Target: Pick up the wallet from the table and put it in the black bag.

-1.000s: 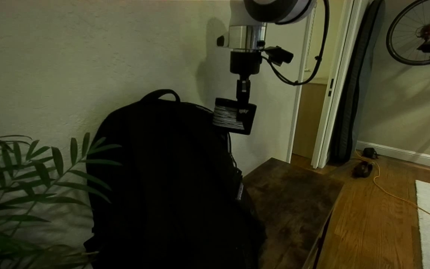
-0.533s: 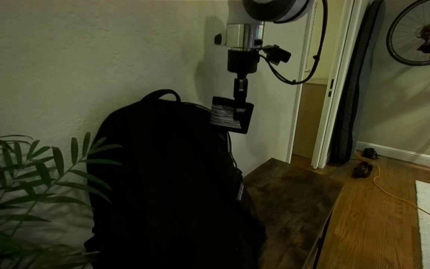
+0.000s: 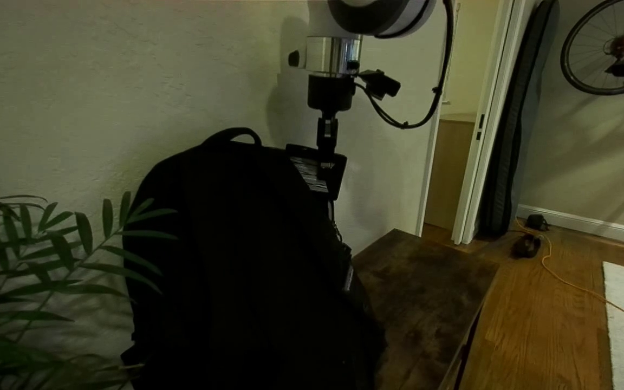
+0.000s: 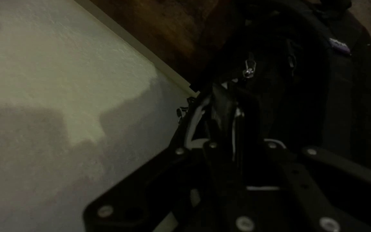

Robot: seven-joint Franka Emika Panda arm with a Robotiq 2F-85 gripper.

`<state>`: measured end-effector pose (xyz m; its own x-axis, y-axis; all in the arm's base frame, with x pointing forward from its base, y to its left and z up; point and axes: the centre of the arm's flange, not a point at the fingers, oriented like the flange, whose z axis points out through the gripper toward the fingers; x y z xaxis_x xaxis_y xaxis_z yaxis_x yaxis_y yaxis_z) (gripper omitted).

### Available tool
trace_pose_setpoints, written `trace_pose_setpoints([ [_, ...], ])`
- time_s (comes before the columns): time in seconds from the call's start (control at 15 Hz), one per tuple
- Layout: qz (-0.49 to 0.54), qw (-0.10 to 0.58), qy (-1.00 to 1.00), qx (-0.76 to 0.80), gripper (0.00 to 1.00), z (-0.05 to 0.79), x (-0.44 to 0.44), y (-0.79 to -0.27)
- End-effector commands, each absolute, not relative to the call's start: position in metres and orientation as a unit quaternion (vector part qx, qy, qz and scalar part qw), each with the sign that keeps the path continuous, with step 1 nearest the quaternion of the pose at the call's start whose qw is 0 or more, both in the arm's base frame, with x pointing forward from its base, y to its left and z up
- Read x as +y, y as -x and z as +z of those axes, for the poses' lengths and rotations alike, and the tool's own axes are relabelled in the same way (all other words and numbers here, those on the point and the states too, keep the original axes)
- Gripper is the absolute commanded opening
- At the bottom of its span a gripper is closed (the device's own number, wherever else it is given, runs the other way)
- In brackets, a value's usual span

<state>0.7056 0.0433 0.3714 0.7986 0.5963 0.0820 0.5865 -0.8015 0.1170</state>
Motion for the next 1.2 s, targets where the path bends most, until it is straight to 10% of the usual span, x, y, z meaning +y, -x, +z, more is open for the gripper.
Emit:
trace_pose_setpoints([
  [0.0, 0.066, 0.037, -0.943, 0.323, 0.07, 0.372, 0.054, -0.719],
  [1.13, 0.087, -0.085, -0.916, 0.383, 0.07, 0.306, 0.023, -0.744],
])
